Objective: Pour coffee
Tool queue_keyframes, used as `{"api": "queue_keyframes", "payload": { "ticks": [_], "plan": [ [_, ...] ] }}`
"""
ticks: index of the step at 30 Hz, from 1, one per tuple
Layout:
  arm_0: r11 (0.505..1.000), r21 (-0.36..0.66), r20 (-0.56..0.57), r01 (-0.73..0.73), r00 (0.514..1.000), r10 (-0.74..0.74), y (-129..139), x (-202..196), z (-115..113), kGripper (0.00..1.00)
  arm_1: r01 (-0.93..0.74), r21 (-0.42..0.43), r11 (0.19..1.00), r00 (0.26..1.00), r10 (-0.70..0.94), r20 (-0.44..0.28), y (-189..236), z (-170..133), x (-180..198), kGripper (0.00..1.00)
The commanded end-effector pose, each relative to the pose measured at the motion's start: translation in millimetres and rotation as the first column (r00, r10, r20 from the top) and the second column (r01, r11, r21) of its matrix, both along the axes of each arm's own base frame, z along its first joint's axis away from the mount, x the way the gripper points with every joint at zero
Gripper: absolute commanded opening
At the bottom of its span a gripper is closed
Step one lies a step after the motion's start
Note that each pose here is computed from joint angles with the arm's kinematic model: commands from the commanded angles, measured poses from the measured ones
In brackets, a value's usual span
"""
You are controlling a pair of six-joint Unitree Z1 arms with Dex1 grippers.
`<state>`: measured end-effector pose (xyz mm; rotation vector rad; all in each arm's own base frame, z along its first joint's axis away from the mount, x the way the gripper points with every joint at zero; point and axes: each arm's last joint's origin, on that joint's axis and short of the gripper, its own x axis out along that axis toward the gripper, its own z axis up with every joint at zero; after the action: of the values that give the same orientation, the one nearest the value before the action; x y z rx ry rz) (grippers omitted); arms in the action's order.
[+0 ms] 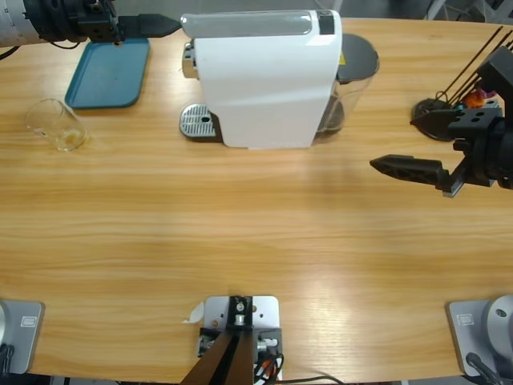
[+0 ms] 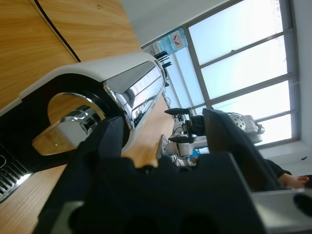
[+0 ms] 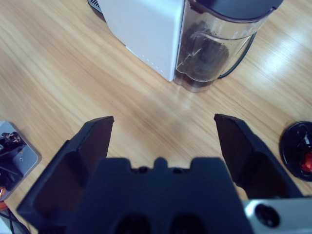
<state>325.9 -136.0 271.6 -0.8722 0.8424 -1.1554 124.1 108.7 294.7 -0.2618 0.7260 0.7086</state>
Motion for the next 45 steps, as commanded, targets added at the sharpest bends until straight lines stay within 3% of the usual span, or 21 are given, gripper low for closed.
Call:
{"api": "queue_keyframes", "payload": {
  "ticks": [1, 20, 26, 29, 45],
  "plan": [
    [1.0, -0.002, -0.06, 0.021, 0.998, -0.021, 3, 0, -16, 0.694, 0.015, -0.041, 0.999, 0.999, -0.016, -0.036, 4, -10, 4, 0.922],
    [0.999, -0.014, -0.066, 0.032, 0.997, -0.033, 1, 5, -24, 0.692, 0.019, -0.047, 0.999, 0.999, -0.02, -0.037, 5, -12, 6, 0.919],
    [0.997, -0.003, -0.1, -0.072, 0.992, 0.071, 41, -9, -36, 0.688, 0.019, -0.047, 0.999, 0.999, -0.021, -0.036, 5, -12, 6, 0.919],
    [0.997, -0.006, -0.096, -0.081, 0.992, 0.08, 45, -9, -35, 0.688, 0.019, -0.05, 0.999, 0.999, -0.021, -0.04, 6, -12, 7, 0.921],
    [0.999, -0.02, -0.057, 0.034, 0.998, -0.035, 0, 8, -29, 0.688, 0.021, -0.051, 0.998, 0.999, -0.023, -0.037, 6, -12, 7, 0.919]
  ]
}}
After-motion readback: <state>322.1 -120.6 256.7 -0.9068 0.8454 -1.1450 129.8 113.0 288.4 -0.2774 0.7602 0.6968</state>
